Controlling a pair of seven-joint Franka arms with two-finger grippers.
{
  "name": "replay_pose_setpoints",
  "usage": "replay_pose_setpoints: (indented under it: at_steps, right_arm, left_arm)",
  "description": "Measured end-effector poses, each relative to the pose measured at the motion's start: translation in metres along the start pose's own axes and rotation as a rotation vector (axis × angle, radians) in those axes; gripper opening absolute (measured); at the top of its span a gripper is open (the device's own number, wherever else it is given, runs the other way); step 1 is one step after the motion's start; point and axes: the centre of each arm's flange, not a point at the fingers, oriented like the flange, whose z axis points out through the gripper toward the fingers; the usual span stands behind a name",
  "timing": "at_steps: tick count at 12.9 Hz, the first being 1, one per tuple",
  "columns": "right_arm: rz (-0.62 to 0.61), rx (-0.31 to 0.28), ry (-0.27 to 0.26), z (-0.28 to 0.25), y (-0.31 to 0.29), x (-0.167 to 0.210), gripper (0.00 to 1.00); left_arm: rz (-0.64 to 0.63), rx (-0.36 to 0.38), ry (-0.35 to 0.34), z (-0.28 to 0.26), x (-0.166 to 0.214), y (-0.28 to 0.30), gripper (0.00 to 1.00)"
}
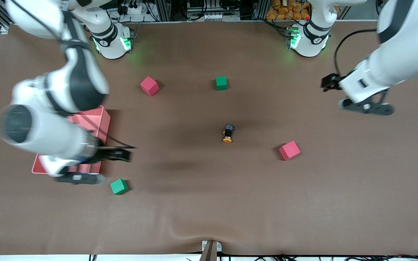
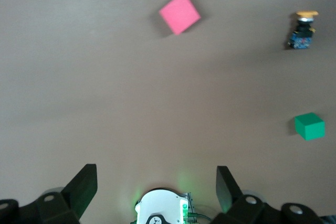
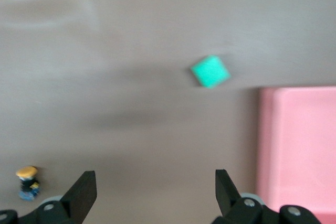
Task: Place and upright button with both arms
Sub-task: 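Move the left gripper over the button while the right gripper retracts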
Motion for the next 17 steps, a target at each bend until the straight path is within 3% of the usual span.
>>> replay_pose_setpoints:
  at_steps: [2, 4, 9, 13, 17]
  right_arm:
    - [0.030, 0.006, -0.033, -0.027, 0.071, 0.002, 1.00]
    - [0.036, 0.022, -0.014, -0.067, 0.111, -0.010, 1.00]
    - [0.013, 0.017, 0.042, -0.175, 0.114, -0.095, 1.00]
    - [0.033, -0.079, 0.047, -0.181, 0.128, -0.134, 1.00]
    - [0.028, -0.089, 0.025, -0.162, 0.128, -0.141, 1.00]
  left_arm:
    - [0.038, 0.004, -0.026, 0.016, 0.020, 0.031, 1.00]
    - [0.032, 0.008, -0.050, 0.032, 0.037, 0.055, 1.00]
    - [0.034, 0.003, -0.063, 0.077, 0.075, 0.086, 1.00]
    - [0.059, 0.005, -0.076, 0.099, 0.086, 0.105, 1.00]
    - [0.087, -0.020, -0.121, 0.129, 0.095, 0.128, 1.00]
